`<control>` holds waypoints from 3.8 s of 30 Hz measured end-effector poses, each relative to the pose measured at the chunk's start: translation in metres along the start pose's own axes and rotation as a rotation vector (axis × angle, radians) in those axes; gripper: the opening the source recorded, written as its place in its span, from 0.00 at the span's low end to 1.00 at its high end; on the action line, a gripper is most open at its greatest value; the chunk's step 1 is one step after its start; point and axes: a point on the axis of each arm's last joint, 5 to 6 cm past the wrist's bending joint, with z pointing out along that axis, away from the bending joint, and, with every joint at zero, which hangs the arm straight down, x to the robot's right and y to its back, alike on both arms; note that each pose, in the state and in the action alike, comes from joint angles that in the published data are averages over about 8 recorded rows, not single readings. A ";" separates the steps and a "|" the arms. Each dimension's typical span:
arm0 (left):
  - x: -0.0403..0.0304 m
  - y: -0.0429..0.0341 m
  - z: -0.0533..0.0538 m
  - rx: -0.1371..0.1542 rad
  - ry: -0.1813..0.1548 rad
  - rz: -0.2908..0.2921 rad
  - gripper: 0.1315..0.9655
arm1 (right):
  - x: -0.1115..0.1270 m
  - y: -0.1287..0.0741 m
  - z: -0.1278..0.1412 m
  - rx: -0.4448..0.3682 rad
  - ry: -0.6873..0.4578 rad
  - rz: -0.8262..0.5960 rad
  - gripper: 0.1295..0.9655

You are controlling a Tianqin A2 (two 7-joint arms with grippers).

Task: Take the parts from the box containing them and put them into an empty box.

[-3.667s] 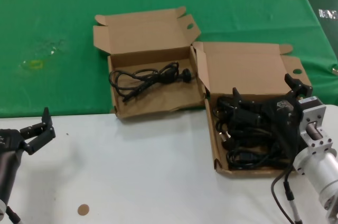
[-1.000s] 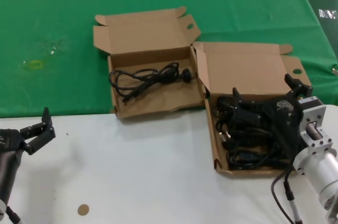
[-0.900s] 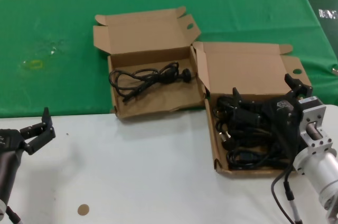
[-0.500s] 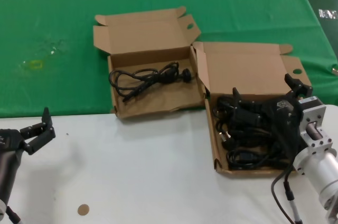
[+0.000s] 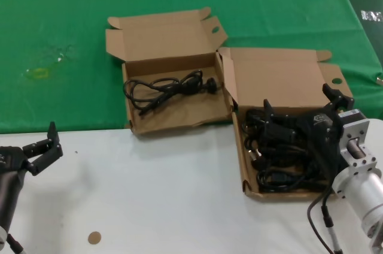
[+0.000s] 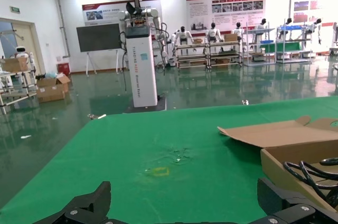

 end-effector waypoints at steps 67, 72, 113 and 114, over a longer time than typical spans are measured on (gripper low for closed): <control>0.0000 0.0000 0.000 0.000 0.000 0.000 1.00 | 0.000 0.000 0.000 0.000 0.000 0.000 1.00; 0.0000 0.0000 0.000 0.000 0.000 0.000 1.00 | 0.000 0.000 0.000 0.000 0.000 0.000 1.00; 0.0000 0.0000 0.000 0.000 0.000 0.000 1.00 | 0.000 0.000 0.000 0.000 0.000 0.000 1.00; 0.0000 0.0000 0.000 0.000 0.000 0.000 1.00 | 0.000 0.000 0.000 0.000 0.000 0.000 1.00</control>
